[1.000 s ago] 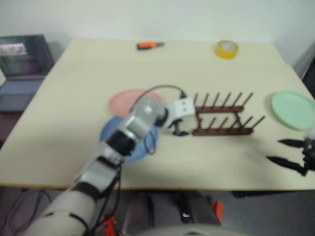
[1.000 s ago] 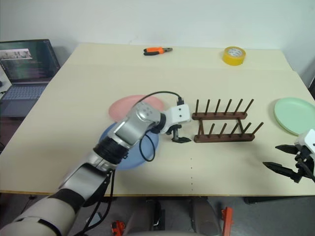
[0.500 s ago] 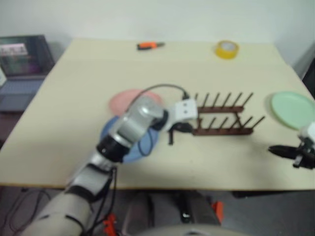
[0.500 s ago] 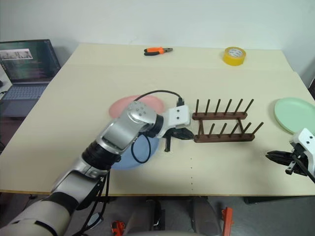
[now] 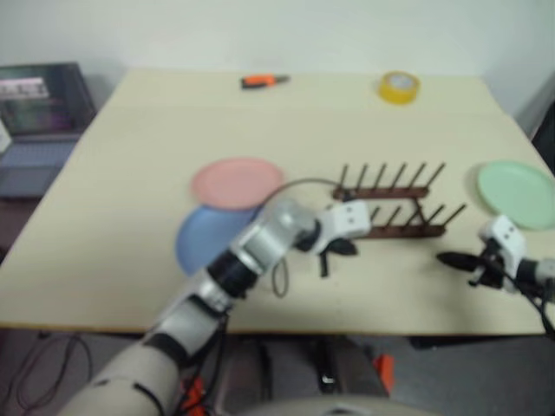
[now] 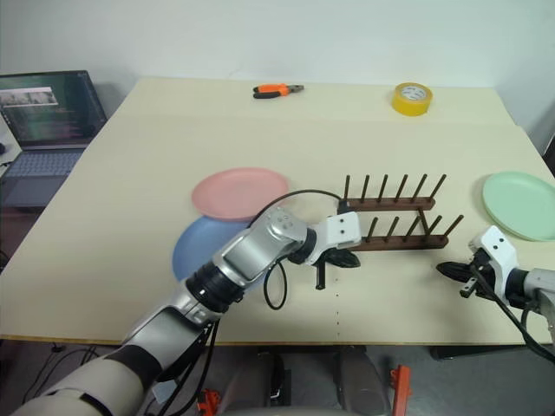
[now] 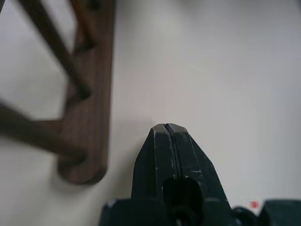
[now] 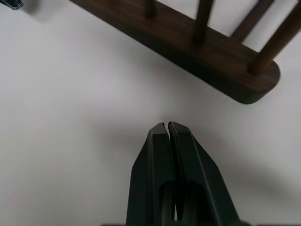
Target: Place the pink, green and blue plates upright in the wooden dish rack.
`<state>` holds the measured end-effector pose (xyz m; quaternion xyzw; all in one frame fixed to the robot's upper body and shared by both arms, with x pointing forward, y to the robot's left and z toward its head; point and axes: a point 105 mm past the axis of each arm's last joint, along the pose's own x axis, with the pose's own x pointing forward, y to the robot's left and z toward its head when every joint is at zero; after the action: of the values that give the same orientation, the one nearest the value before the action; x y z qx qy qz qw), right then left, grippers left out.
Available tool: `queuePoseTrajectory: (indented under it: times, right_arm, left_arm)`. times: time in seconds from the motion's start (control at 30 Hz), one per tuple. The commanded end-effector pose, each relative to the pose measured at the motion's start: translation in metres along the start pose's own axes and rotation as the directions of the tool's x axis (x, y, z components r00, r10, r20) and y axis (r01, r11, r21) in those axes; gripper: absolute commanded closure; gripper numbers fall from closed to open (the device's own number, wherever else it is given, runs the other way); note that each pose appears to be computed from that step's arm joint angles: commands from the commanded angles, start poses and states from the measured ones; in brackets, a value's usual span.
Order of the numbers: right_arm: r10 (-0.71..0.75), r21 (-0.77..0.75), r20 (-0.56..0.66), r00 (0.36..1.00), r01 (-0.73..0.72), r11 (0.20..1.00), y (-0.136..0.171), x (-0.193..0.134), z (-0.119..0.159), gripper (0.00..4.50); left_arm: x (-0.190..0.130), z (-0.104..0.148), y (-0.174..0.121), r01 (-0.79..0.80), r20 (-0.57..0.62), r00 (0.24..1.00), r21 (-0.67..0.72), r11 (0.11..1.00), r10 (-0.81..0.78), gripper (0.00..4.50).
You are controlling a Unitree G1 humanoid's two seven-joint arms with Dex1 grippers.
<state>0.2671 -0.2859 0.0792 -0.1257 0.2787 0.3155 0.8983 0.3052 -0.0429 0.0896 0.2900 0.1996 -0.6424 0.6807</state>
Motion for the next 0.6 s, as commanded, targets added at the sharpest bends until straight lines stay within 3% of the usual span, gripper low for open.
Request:
queuePoseTrajectory:
  times: [0.03,0.6]
  right_arm:
    - [-0.076,-0.056,0.034,0.997,0.077,0.995,-0.011,0.007,0.009,4.44]
    - [-0.150,-0.107,0.154,0.977,0.167,0.980,-0.019,0.045,0.034,4.44]
  left_arm:
    - [0.003,0.011,0.003,-0.024,0.018,1.000,0.035,0.999,0.023,4.50]
    - [0.010,0.008,0.040,-0.244,0.000,0.970,-0.012,0.970,0.244,4.50]
